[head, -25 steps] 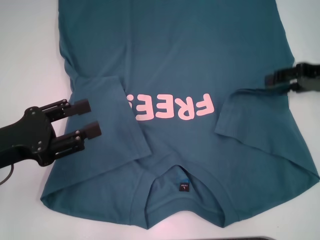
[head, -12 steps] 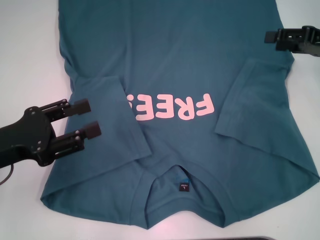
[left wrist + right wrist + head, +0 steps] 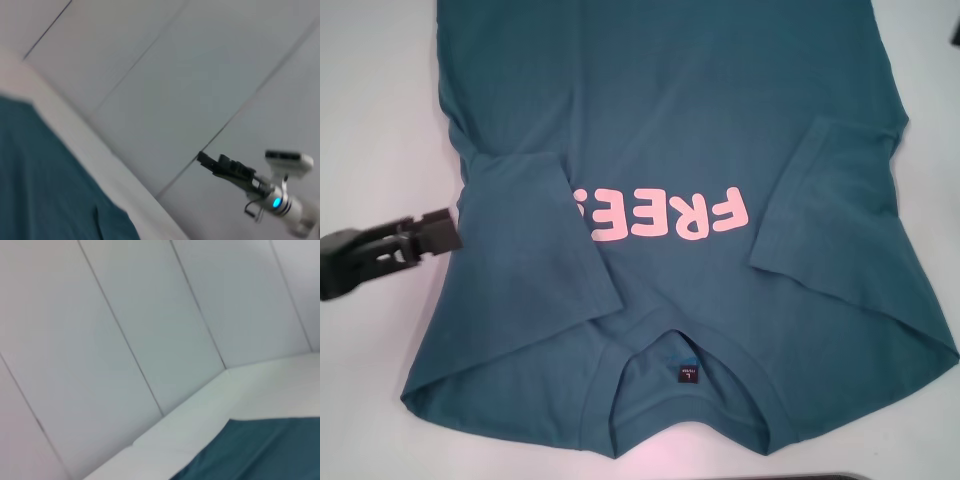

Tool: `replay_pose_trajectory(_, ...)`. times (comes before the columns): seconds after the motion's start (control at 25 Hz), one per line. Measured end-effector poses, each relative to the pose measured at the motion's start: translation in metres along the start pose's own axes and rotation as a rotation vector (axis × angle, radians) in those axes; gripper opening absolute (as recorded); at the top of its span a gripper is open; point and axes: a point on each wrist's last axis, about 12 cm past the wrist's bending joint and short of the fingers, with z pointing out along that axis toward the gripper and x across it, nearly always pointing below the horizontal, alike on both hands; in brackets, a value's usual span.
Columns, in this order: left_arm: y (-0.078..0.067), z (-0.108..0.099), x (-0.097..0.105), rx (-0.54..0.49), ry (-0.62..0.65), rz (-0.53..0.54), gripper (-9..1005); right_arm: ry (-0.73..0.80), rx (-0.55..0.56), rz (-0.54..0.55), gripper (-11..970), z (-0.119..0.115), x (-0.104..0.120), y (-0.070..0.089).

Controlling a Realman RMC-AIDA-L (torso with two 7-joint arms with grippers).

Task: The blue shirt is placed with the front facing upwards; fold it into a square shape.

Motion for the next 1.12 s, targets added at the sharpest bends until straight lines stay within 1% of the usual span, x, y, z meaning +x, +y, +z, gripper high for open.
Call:
replay_pose_trajectory(0.08, 0.000, -0.006, -0.002, 0.001, 0.014, -0.133, 642, 0.047, -0.005, 0.080, 661, -0.011, 0.002, 0.003)
replay_pose_trajectory(0.2, 0.002, -0.018, -0.003, -0.002, 0.008, -0.371, 642, 0.079, -0.007, 0.202, 661, -0.023, 0.007, 0.006)
replay_pose_trajectory(0.28, 0.003, -0.024, -0.002, -0.004, 0.021, -0.492, 642, 0.083, -0.018, 0.275, 661, -0.028, 0.010, 0.010)
replay_pose_trajectory(0.36, 0.003, -0.030, 0.003, -0.007, 0.046, -0.571, 642, 0.087, -0.027, 0.327, 659, -0.031, 0.013, 0.012)
replay_pose_trajectory(0.44, 0.003, -0.036, 0.011, -0.032, 0.068, -0.620, 642, 0.099, -0.032, 0.379, 658, -0.032, 0.017, 0.014)
replay_pose_trajectory(0.56, 0.004, -0.044, 0.025, -0.093, 0.096, -0.666, 642, 0.127, -0.024, 0.423, 656, -0.032, 0.025, 0.015)
replay_pose_trajectory(0.8, 0.005, -0.054, 0.043, -0.168, 0.119, -0.685, 642, 0.181, -0.017, 0.466, 656, -0.028, 0.035, 0.015)
replay_pose_trajectory(0.92, 0.007, -0.055, 0.048, -0.206, 0.146, -0.703, 643, 0.186, -0.010, 0.478, 656, -0.022, 0.040, 0.014)
replay_pose_trajectory(1.12, 0.011, -0.047, 0.054, -0.232, 0.188, -0.722, 643, 0.183, -0.006, 0.478, 656, -0.017, 0.041, 0.013)
